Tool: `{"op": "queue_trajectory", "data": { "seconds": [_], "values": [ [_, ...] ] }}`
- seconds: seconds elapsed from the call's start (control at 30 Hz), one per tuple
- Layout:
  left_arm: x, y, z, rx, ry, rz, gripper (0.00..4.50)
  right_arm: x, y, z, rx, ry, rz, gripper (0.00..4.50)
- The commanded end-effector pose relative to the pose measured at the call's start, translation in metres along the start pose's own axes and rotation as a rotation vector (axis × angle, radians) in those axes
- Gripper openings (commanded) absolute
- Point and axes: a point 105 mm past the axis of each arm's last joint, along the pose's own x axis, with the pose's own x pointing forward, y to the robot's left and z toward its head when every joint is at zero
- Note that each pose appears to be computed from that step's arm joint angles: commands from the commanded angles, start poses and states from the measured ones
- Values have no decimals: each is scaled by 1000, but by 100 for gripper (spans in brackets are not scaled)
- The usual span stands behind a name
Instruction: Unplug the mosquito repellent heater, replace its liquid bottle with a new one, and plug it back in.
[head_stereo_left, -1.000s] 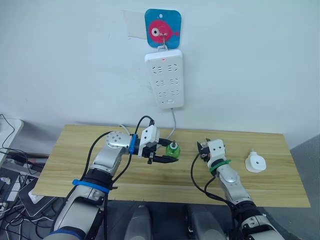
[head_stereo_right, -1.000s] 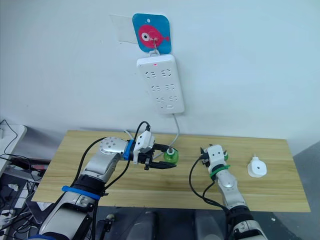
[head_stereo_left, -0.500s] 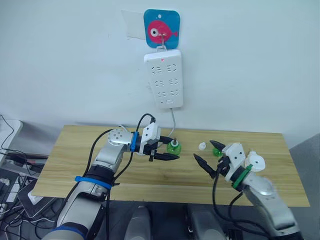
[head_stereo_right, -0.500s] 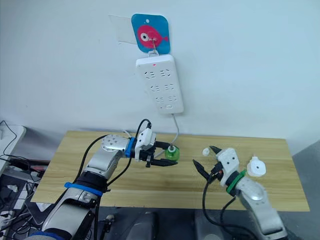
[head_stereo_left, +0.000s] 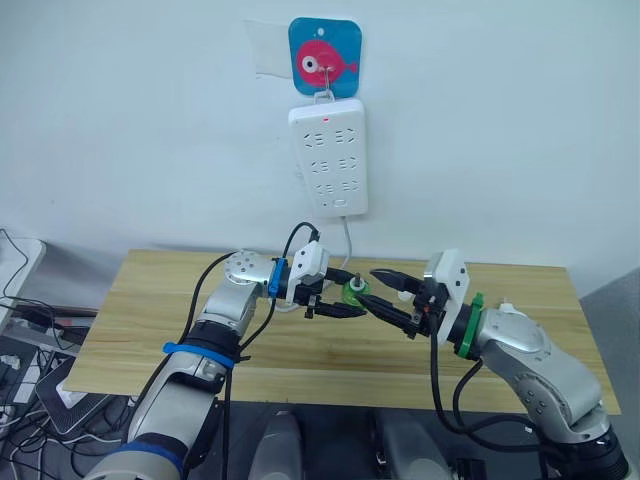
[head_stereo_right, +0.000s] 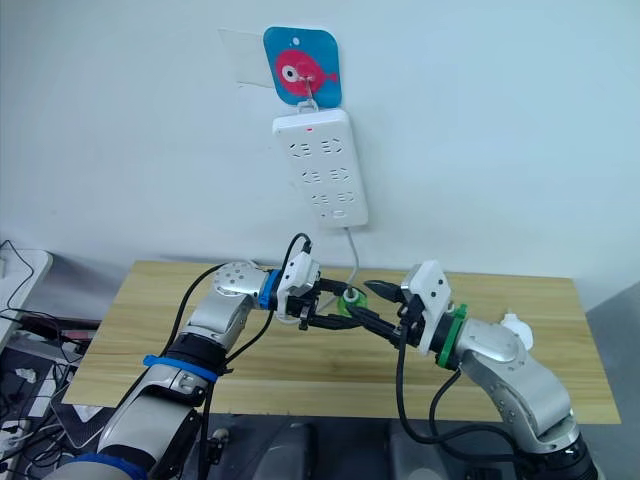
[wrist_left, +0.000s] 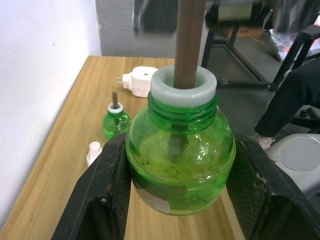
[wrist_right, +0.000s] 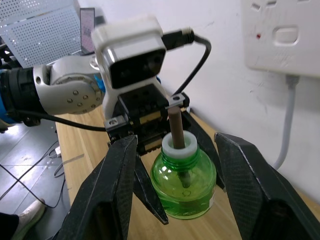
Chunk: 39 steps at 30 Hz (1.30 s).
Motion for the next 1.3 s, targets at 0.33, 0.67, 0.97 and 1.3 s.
{"op": "queue_trajectory", "data": {
  "seconds": [0.33,0.67,0.97,1.3],
  "values": [
    [5,0,18,37,-64,-7,226,15,3,1,-22,-24,41,194],
    [6,0,20,-11,-87,-1,226,15,1,3,2,-50,26,85],
    [0,3,43,-111,-231,63,441,-20,-38,35,178,-228,-272,85],
    [8,8,77,-702,-589,96,450,-50,-39,64,671,-556,-388,85]
  ]
}}
